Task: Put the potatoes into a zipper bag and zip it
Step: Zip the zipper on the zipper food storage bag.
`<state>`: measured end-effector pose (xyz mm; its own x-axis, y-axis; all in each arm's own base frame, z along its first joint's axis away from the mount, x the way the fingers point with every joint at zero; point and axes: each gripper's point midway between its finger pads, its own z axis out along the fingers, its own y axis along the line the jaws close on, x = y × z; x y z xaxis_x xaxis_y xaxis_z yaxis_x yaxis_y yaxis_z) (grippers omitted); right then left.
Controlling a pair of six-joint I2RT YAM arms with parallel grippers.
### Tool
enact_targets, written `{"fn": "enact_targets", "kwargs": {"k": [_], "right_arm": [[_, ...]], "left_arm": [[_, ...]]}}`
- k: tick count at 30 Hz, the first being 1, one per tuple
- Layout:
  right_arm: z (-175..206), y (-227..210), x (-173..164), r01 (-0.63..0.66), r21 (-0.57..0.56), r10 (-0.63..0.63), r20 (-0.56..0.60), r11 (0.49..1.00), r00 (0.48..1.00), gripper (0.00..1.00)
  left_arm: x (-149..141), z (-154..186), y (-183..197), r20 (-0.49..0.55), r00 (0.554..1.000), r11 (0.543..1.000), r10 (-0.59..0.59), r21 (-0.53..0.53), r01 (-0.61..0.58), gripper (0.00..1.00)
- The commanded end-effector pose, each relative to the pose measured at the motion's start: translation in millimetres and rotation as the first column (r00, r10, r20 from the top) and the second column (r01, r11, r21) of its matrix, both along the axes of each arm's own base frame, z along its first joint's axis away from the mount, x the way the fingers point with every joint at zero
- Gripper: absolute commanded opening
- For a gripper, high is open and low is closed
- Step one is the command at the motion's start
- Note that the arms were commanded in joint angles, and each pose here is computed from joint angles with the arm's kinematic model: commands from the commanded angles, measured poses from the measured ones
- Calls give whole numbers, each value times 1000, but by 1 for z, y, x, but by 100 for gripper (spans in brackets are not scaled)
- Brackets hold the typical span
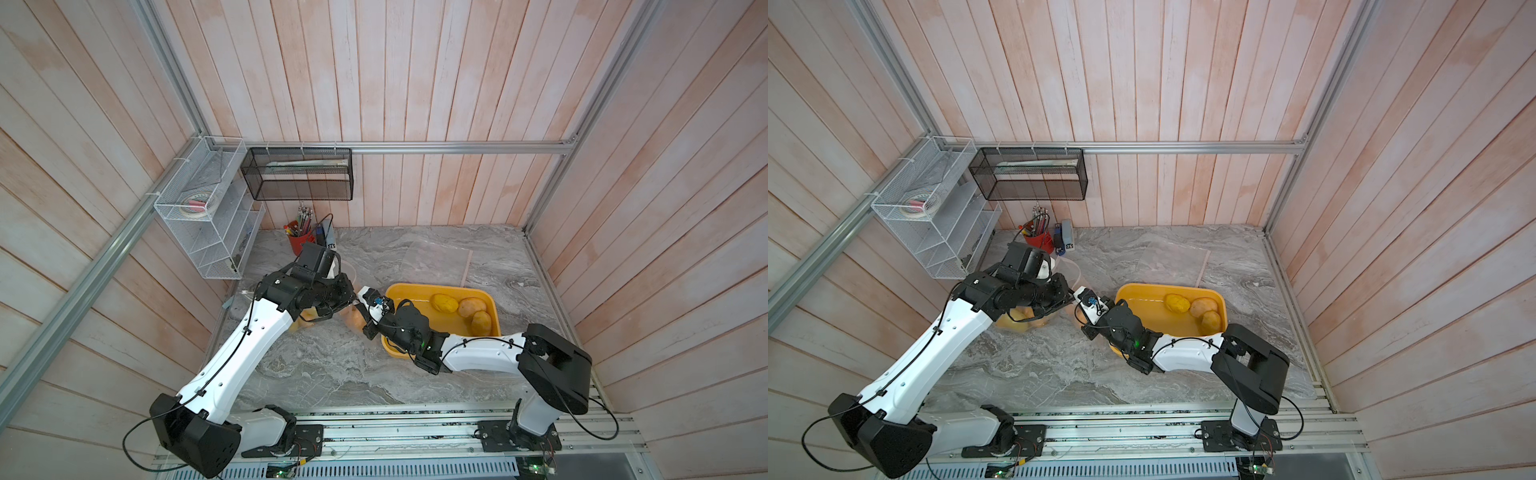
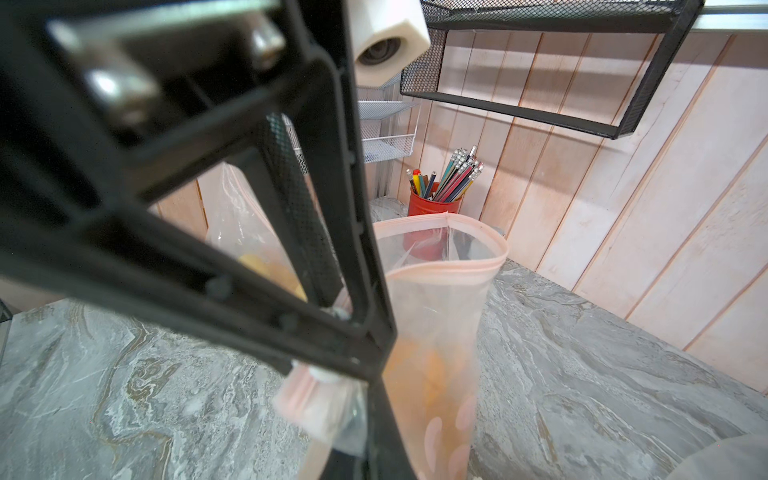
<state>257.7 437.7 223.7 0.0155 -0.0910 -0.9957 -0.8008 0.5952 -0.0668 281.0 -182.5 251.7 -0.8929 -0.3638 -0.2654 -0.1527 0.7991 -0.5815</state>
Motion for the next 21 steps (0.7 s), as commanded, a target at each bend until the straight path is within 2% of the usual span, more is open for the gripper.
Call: {"fn": "enact_targets", "kwargs": {"k": [1,7,10,21], "right_arm": [[11,-5,2,15,33,-15,19,999,1000,0],[8,-4,2,15,29,-16,14,999,1000,0],[10,-5,1,10,33,-11,14,999,1000,0],[10,-5,1,12,38,-12,11,999,1000,0]], "left_arm": [[2,4,4,18,1000,1000,1,25,-1,15],[3,5,7,27,1000,999,10,34,-11,25],[4,6,6,33,999,999,7,31,-8,25],[2,12,4,39,999,1000,-1,11,0,8]]}}
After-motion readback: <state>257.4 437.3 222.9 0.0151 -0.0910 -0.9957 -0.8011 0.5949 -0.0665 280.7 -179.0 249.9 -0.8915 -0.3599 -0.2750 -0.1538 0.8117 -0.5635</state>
